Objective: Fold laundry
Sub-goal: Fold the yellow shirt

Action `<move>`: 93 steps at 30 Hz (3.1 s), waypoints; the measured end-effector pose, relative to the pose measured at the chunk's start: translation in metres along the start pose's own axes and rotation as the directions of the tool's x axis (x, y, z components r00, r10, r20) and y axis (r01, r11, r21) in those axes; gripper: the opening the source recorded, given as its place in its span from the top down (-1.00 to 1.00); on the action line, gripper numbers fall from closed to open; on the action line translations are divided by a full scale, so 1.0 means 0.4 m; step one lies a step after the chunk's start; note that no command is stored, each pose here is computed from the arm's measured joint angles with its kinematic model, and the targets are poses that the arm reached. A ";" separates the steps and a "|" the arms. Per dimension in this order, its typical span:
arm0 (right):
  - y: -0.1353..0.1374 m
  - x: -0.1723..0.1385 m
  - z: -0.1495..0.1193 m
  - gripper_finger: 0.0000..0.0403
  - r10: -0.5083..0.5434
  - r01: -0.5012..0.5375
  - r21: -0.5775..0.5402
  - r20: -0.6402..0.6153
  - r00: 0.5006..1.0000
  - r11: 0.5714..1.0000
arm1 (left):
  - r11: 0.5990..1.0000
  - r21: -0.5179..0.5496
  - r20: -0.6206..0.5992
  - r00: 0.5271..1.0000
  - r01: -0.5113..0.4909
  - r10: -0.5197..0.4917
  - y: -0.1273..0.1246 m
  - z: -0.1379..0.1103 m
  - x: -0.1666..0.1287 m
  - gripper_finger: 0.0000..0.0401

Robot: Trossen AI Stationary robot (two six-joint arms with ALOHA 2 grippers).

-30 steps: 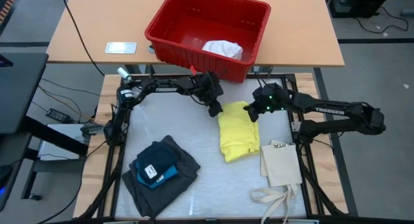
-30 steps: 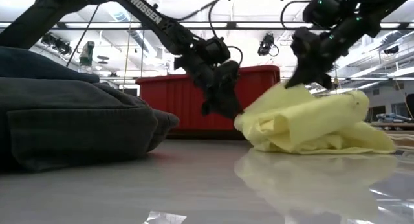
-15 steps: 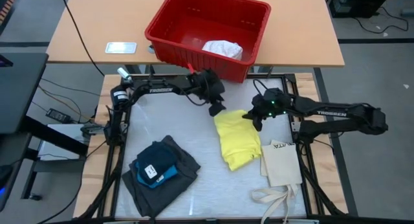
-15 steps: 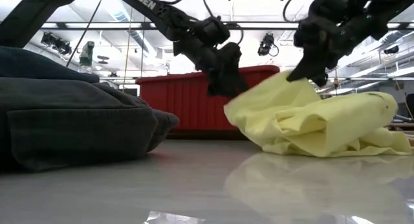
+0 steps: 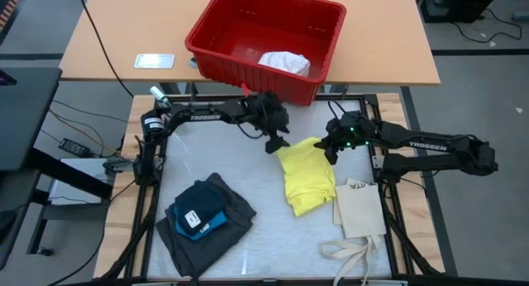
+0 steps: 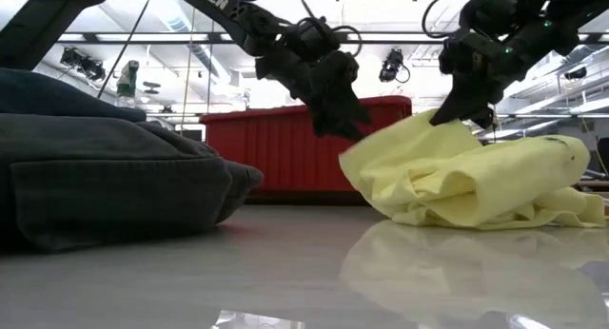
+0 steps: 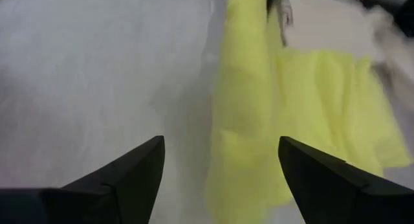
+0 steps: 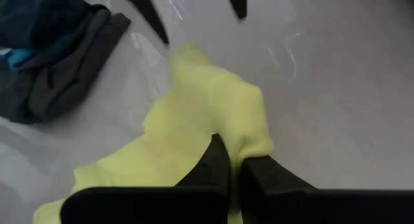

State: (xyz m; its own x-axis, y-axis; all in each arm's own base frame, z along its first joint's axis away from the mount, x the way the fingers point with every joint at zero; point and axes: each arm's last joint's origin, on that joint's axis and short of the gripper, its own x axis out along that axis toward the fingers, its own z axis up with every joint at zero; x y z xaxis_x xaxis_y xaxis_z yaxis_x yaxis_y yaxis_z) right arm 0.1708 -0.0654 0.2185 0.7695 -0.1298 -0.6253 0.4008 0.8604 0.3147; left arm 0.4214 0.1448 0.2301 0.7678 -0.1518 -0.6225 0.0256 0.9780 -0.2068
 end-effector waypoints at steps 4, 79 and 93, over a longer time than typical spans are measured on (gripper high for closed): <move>-0.005 0.001 0.005 0.93 -0.001 0.001 0.001 0.015 1.000 1.000 | 0.993 -0.098 0.056 0.996 0.073 -0.068 0.043 0.008 -0.034 -0.53; 0.244 -0.070 -0.101 0.30 0.278 -0.223 0.359 -0.109 0.954 0.906 | 0.786 0.537 -0.166 0.952 0.307 -0.258 -0.539 -0.024 0.077 0.87; 0.468 0.095 -0.237 0.50 0.523 -0.419 0.470 -0.111 0.845 0.777 | 0.477 0.820 -0.251 0.947 0.317 -0.198 -0.700 -0.092 0.070 0.79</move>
State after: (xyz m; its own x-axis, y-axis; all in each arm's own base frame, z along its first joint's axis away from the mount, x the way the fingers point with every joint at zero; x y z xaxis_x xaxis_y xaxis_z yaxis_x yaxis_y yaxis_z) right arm 0.2279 0.1375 0.1862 0.8047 0.3954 -0.4429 0.2224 0.4909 0.8424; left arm 0.4123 -0.1387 0.2428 0.5615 -0.3732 -0.7386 0.7805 0.5353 0.3229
